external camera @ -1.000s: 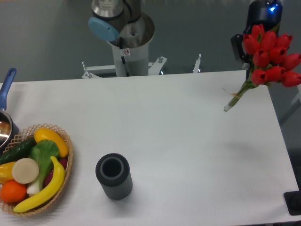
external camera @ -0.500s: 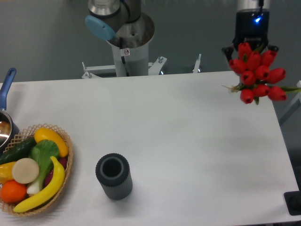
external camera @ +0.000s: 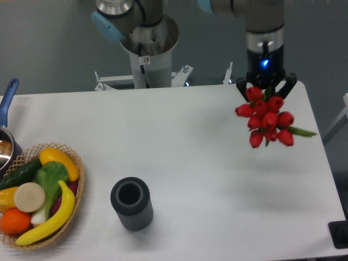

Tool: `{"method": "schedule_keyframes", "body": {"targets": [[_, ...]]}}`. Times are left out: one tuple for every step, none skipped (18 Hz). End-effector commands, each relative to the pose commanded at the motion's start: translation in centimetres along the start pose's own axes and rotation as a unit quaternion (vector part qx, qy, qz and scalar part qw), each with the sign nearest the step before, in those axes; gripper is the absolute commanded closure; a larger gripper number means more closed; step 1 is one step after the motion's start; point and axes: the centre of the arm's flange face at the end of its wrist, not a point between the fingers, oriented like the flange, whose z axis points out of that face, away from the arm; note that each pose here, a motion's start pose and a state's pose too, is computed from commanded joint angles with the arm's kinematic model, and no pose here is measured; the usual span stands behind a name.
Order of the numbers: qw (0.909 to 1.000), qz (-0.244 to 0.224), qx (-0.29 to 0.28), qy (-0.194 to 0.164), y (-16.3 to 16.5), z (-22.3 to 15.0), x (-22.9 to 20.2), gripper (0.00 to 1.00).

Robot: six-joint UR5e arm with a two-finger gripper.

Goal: Place the flowers on the table
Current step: 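Carry the tulip bouquet down and toward the table center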

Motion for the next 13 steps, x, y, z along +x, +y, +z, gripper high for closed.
{"method": "schedule_keyframes", "body": {"targets": [[0.9998, 0.011, -0.016, 0.003, -0.2, 1.1, 0.7, 0.70], [0.9993, 0.019, -0.034, 0.003, -0.3, 2.2, 1.0, 0.70], [0.9984, 0.029, -0.049, 0.004, -0.9, 3.3, 1.5, 0.70], [0.9971, 0.041, -0.064, 0.005, -1.4, 4.4, 2.0, 0.70], [0.9952, 0.054, -0.081, 0.005, -1.8, 5.5, 2.3, 0.70], [0.9929, 0.067, -0.098, 0.004, -2.2, 6.7, 2.7, 0.70], [0.9908, 0.079, -0.110, 0.005, -2.8, 7.8, 3.4, 0.70], [0.9891, 0.088, -0.117, 0.010, -3.2, 8.9, 4.0, 0.70], [0.9880, 0.094, -0.121, 0.016, -3.5, 9.9, 4.3, 0.70], [0.9872, 0.096, -0.125, 0.021, -3.6, 10.9, 4.4, 0.70], [0.9865, 0.103, -0.125, 0.024, -4.2, 11.4, 4.8, 0.70], [0.9859, 0.108, -0.125, 0.027, -4.9, 12.1, 5.2, 0.70], [0.9854, 0.111, -0.126, 0.028, -5.6, 12.7, 5.5, 0.70]]}}
